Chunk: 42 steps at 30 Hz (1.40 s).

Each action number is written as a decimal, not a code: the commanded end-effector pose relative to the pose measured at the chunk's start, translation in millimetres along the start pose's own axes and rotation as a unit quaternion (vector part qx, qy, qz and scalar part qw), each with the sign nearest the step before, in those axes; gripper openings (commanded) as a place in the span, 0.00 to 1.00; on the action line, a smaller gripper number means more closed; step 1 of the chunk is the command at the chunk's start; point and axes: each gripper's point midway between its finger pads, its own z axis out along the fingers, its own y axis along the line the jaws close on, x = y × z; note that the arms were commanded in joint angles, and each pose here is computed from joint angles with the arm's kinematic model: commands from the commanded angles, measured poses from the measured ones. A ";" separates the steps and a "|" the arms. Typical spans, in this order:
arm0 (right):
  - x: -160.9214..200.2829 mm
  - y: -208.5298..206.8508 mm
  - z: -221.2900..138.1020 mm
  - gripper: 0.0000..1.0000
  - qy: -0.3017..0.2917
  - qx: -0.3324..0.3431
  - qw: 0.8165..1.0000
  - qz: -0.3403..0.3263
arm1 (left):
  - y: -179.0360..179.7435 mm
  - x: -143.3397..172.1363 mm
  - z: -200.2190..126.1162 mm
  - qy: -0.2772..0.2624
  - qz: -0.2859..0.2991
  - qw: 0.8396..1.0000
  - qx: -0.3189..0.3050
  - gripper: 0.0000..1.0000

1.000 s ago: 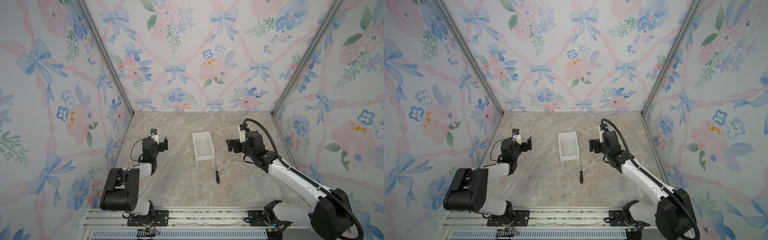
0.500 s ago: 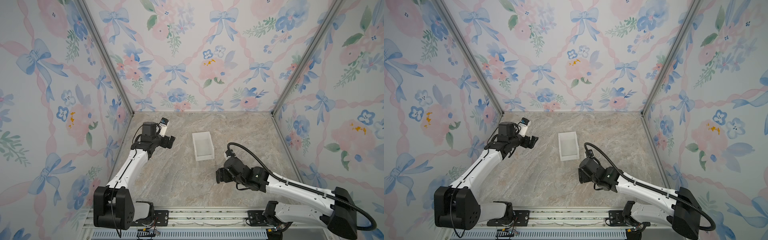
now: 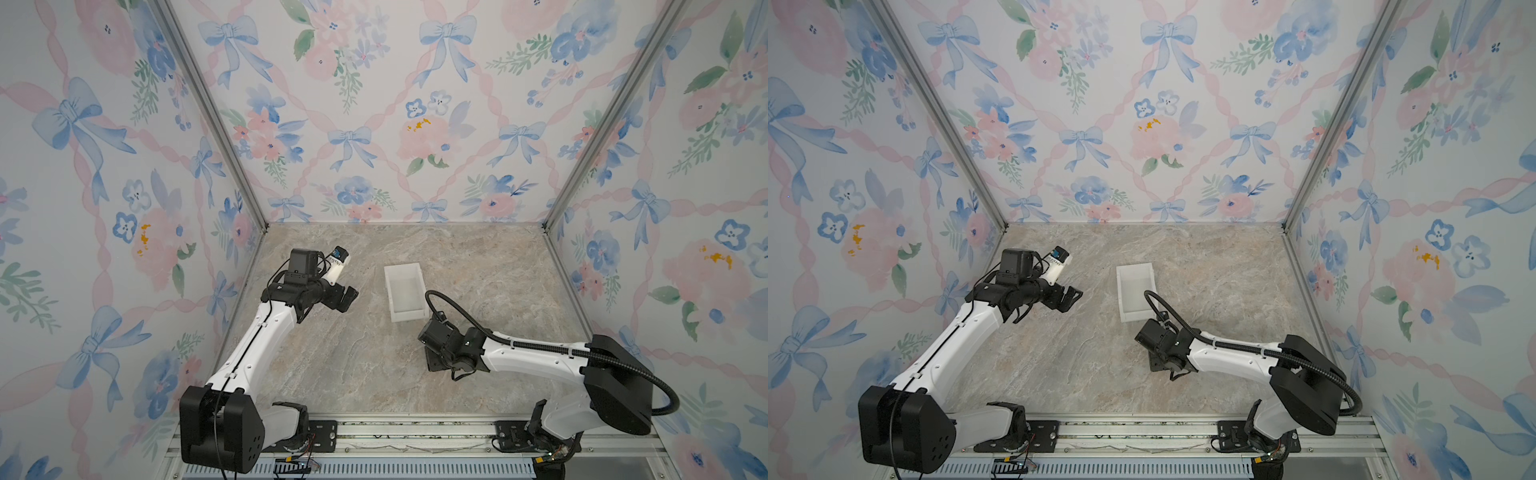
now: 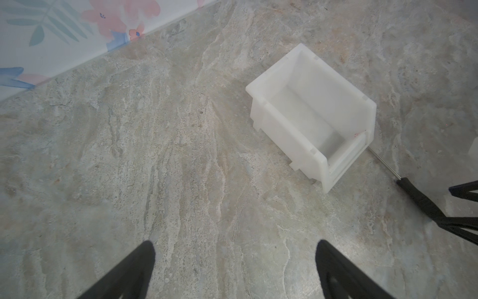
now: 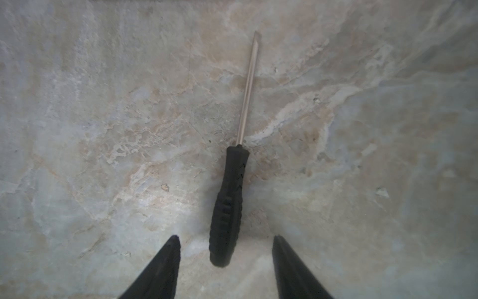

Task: Put the screwdriver in the bin
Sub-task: Pick up the screwdriver from the center of the table.

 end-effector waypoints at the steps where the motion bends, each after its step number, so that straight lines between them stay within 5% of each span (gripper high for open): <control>1: -1.1 7.0 6.3 0.59 0.015 -0.003 1.000 0.003 | -5.4 -4.1 -6.6 -0.003 0.007 1.000 0.008 0.98; 42: 6.5 -30.2 25.3 0.17 0.034 0.045 0.998 0.000 | 1.2 -11.9 -2.8 0.001 -0.002 1.000 -0.005 0.98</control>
